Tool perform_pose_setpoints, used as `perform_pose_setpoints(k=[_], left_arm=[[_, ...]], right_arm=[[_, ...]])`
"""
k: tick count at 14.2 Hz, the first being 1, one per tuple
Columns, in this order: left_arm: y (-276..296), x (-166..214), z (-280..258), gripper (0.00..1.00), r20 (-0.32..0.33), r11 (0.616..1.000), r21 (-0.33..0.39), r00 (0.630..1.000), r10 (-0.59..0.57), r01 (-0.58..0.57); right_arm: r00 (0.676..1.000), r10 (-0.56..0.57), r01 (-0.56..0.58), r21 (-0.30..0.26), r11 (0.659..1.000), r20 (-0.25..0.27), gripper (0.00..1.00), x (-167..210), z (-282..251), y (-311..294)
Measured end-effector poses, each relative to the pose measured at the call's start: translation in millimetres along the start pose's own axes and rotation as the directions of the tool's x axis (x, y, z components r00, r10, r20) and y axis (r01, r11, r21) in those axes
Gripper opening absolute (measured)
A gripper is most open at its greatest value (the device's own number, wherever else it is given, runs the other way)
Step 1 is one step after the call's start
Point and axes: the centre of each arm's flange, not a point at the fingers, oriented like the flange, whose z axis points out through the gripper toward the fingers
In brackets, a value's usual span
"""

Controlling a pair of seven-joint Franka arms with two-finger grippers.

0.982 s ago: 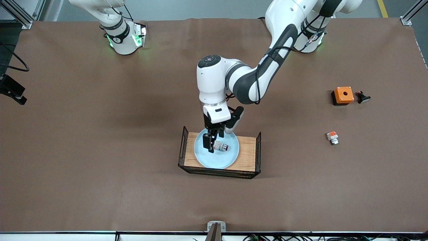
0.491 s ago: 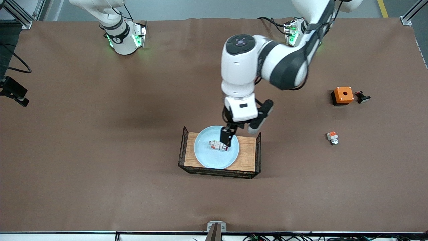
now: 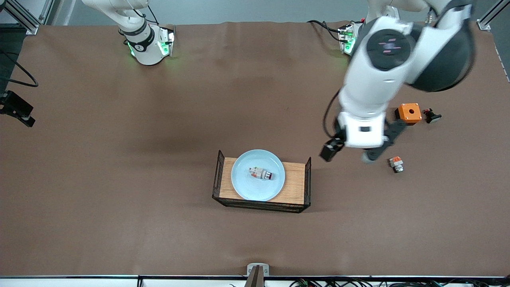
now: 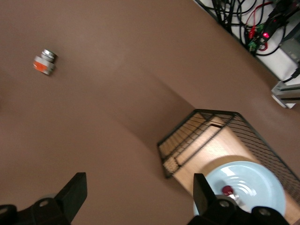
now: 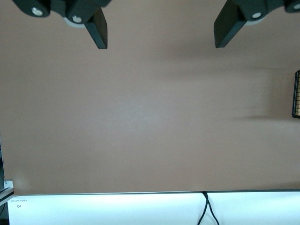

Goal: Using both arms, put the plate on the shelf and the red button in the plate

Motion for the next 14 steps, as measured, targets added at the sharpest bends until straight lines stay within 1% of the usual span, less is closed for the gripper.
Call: perform_pose_setpoints(k=[2, 4, 7, 9, 12, 14], left_arm=[[-45, 43, -21, 1.0, 0.052, 0.996, 0.018, 0.995, 0.087, -0.088], [-95, 83, -39, 1.0, 0.107, 0.985, 0.02, 0.98, 0.169, -0.172], [-159, 129, -58, 1.0, 0.145, 0.96, -0.003, 0.949, 0.279, -0.281], [-189, 147, -66, 1.0, 0.163, 0.933, -0.033, 0.919, 0.36, -0.36], [-219, 159, -76, 1.0, 0.173, 0.876, -0.06, 0.859, 0.482, -0.479], [-226, 155, -90, 1.0, 0.158, 0.861, -0.067, 0.847, 0.508, -0.504]], right_arm=[[1.0, -0.001, 0.001, 0.0, 1.0, 0.0, 1.0, 0, 0, 0], [1.0, -0.001, 0.001, 0.0, 1.0, 0.0, 1.0, 0, 0, -1], [1.0, -0.001, 0.001, 0.0, 1.0, 0.0, 1.0, 0, 0, -1], [1.0, -0.001, 0.001, 0.0, 1.0, -0.001, 1.0, 0, 0, -1], [1.0, -0.001, 0.001, 0.0, 1.0, -0.001, 1.0, 0, 0, -1], [1.0, -0.001, 0.001, 0.0, 1.0, -0.001, 1.0, 0, 0, -1]])
